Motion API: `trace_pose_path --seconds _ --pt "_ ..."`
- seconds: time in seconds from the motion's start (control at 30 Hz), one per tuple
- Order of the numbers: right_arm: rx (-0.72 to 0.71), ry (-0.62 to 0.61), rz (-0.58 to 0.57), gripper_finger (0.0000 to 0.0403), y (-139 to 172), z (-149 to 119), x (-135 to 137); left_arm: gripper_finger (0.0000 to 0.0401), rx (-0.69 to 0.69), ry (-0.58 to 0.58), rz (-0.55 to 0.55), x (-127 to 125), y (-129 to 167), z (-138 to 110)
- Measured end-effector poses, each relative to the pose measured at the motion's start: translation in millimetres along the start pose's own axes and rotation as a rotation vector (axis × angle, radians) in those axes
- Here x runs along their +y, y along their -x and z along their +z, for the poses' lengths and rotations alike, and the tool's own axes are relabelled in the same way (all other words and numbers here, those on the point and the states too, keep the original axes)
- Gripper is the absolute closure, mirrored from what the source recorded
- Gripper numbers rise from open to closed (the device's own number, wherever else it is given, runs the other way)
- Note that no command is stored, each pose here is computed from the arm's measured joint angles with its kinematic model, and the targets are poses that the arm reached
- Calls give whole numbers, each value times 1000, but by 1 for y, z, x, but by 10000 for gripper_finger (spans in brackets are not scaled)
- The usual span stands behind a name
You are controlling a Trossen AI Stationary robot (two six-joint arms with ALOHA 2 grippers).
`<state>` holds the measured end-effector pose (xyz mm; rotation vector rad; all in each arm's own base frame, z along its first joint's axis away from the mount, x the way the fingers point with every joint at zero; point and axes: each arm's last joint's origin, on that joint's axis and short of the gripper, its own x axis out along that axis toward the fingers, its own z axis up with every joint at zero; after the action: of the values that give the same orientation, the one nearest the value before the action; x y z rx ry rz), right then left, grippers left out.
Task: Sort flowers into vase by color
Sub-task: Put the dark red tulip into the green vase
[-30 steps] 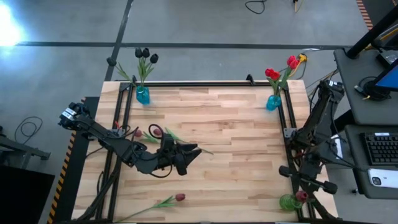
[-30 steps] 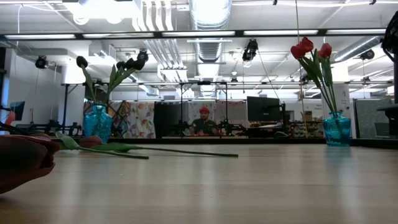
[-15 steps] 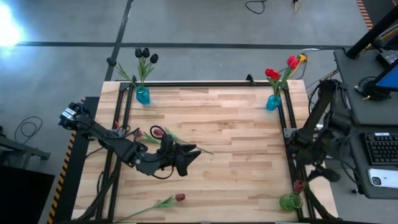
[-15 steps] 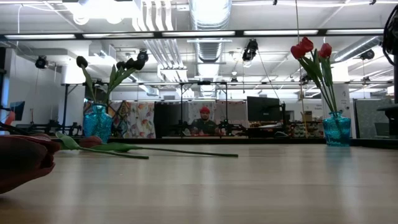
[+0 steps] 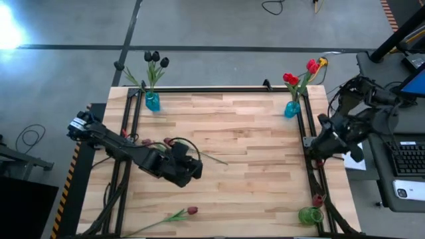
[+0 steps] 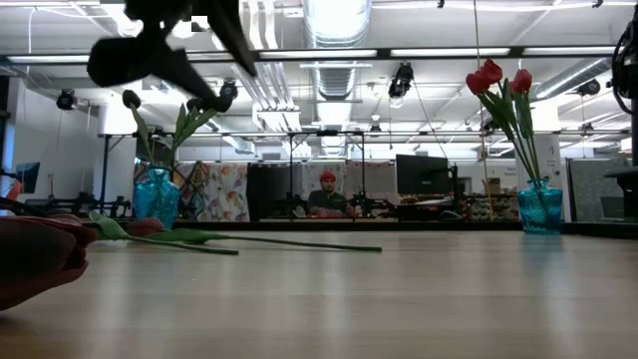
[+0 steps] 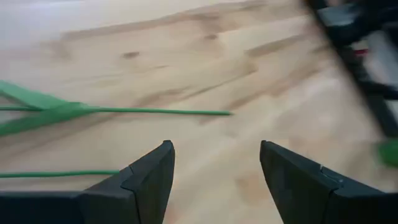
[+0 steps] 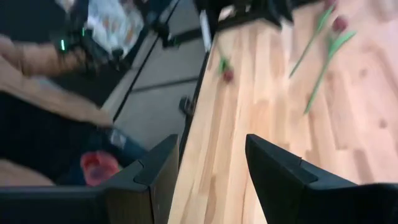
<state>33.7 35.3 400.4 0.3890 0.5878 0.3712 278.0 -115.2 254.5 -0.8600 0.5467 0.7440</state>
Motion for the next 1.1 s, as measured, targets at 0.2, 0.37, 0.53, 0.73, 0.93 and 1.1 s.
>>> trace_pose_path --seconds 0.2,0.37,0.53,0.73,0.93,1.1 --pt "-160 -99 -78 224 16 21 3 184 -17 279 413 35 -38 7" --pt "-253 -96 -115 225 27 34 5 195 -115 580 479 40 -70 9" --pt "-313 -94 -100 225 42 46 4 196 -134 763 598 50 -87 12" --pt "-352 -122 -57 225 60 56 0 196 -117 953 708 66 -106 42" --pt "-235 -108 90 225 62 55 4 195 -97 1023 809 81 -109 67" --pt "-140 -73 154 225 54 53 13 195 -67 1058 920 94 -107 79"
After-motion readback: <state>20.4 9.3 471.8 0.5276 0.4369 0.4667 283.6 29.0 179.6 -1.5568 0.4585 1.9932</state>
